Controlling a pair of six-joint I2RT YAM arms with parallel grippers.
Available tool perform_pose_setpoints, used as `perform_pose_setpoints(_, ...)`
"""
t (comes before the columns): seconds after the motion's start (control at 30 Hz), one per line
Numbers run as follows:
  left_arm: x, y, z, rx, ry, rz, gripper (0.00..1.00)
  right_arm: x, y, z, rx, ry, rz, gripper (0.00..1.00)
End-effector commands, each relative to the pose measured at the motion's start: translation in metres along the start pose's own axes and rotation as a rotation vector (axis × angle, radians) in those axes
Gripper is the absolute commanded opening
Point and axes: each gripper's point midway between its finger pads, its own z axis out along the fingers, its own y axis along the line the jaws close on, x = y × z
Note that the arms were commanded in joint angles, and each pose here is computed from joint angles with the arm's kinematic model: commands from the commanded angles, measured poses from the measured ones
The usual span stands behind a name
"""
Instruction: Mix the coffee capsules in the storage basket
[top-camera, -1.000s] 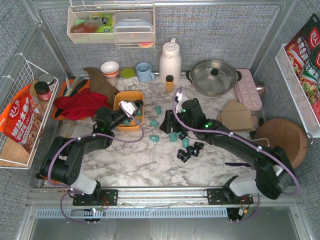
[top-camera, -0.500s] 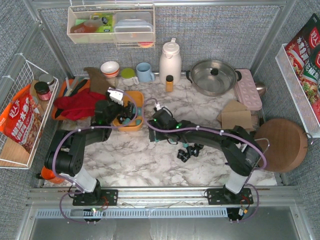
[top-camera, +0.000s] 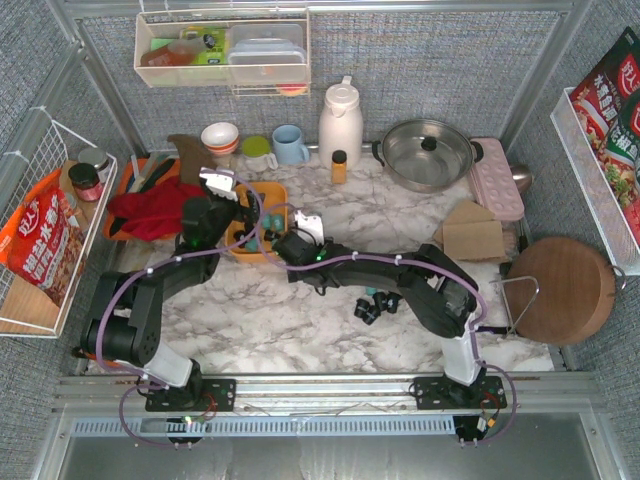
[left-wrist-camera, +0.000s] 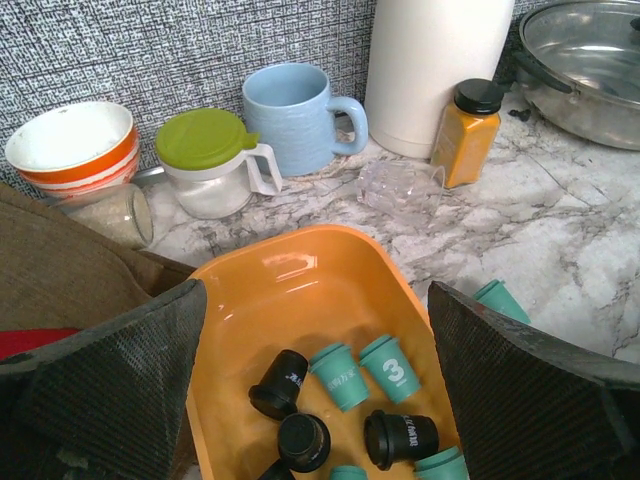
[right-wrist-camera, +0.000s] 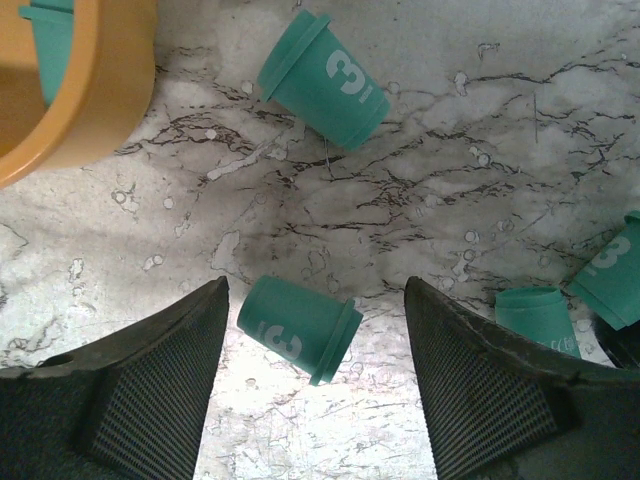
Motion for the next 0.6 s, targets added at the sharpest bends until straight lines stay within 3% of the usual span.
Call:
perform_pose_setpoints(0.0,-0.007,0.001,0.0,-0.002,-0.013,0.007,0.99,0.004,-0.008,-0.001,0.072,-0.005,-0.012,0.73)
perform_pose_setpoints(0.3,-0.005,0.002,0.001,-0.005,-0.004,0.015,0.99,0.01,-0.002,0.001,0.069,0.0,-0.019,0.66)
perform_pose_setpoints(0.47,-0.004,0.001,0.001,-0.002,0.005,0.012,0.99,0.012,0.003,0.0,0.041,0.017,-0.02,0.48)
perform_pose_setpoints(0.57,-0.004,0.0,0.002,0.005,0.006,0.011,0.99,0.01,0.003,-0.003,0.034,0.013,-0.015,0.46)
